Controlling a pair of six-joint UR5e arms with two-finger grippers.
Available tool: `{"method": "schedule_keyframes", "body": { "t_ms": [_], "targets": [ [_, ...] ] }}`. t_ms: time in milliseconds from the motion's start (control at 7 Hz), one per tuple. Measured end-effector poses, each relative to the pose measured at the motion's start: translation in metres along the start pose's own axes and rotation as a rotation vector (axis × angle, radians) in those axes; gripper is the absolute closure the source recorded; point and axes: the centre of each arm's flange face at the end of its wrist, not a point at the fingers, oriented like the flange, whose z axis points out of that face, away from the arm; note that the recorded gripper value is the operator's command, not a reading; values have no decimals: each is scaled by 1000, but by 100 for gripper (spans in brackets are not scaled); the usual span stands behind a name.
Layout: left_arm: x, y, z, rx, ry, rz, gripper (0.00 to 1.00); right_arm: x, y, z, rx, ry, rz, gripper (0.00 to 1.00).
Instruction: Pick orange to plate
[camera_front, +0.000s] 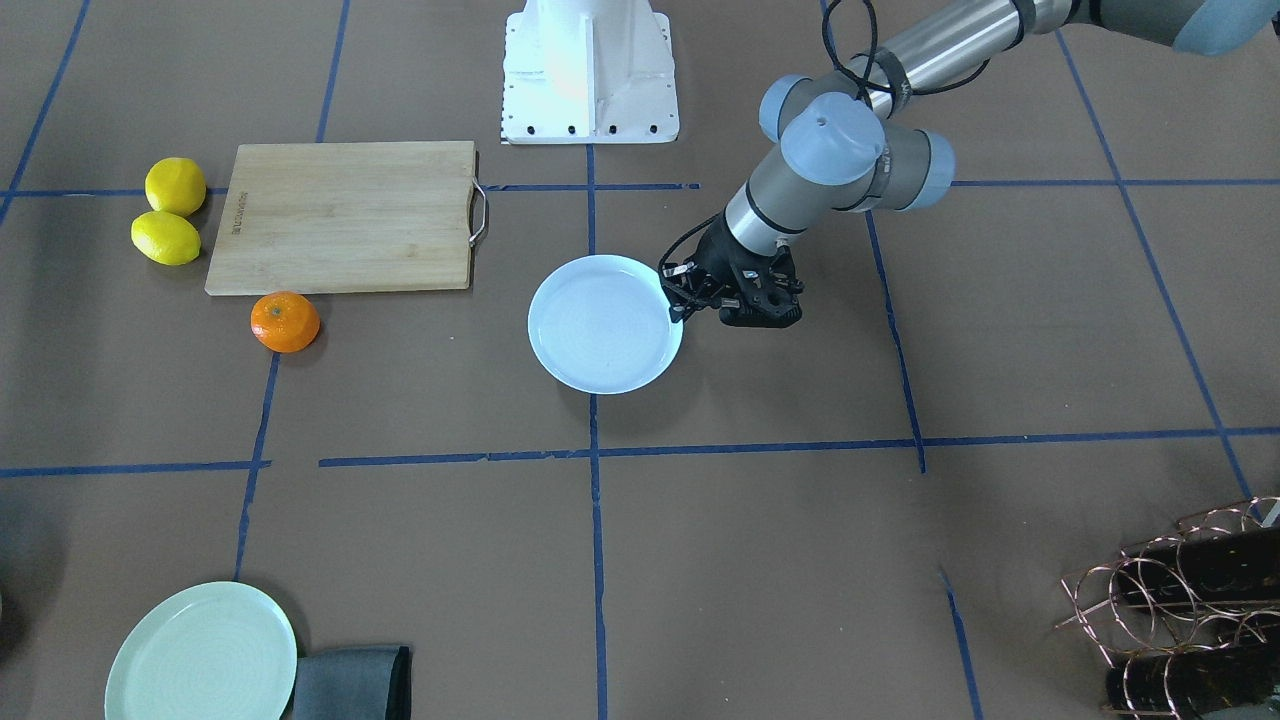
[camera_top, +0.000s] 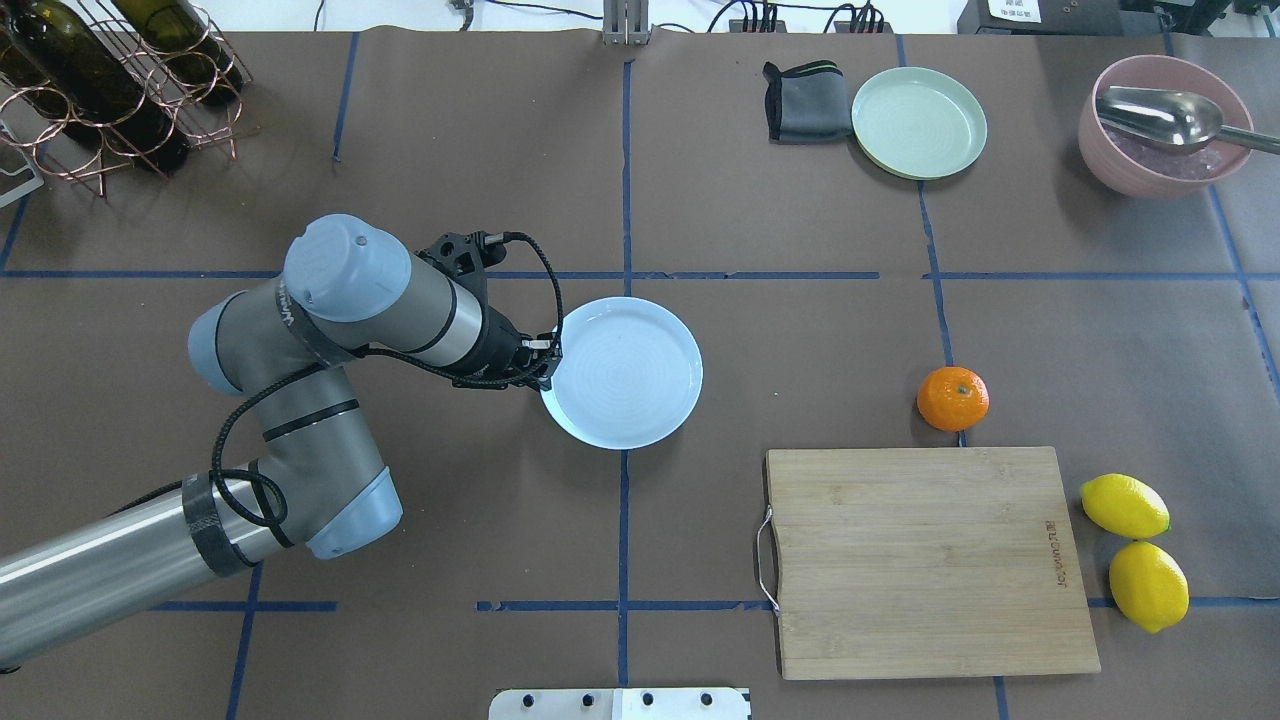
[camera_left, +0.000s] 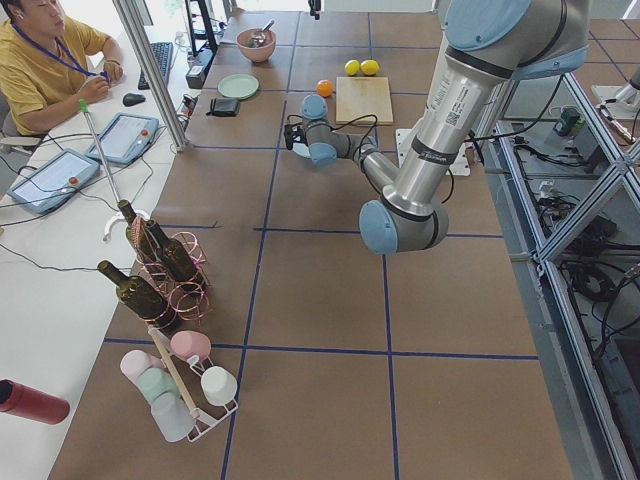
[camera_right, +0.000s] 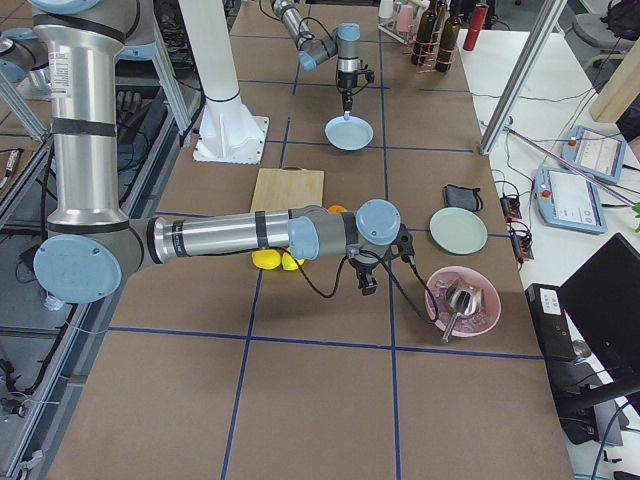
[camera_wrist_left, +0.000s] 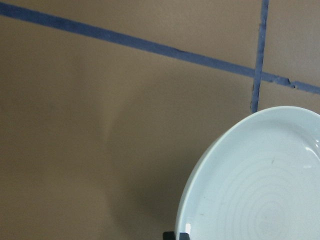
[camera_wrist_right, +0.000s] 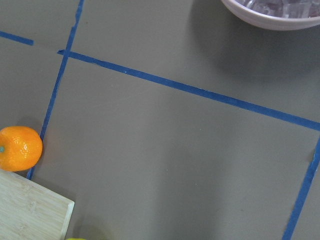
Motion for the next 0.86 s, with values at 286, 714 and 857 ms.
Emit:
{"method": "schedule_keyframes", "body": {
  "t_ms": [286, 714, 857],
  "targets": [
    [1, 5, 9, -5, -9, 2, 42, 0, 0, 0, -1, 0, -1, 0],
    [5, 5, 1, 8, 19, 16, 11, -19, -21, 4, -3, -10, -5, 0],
    [11, 1, -15, 36, 50, 23, 11, -42, -38, 11, -12, -18, 23, 0]
  ]
}}
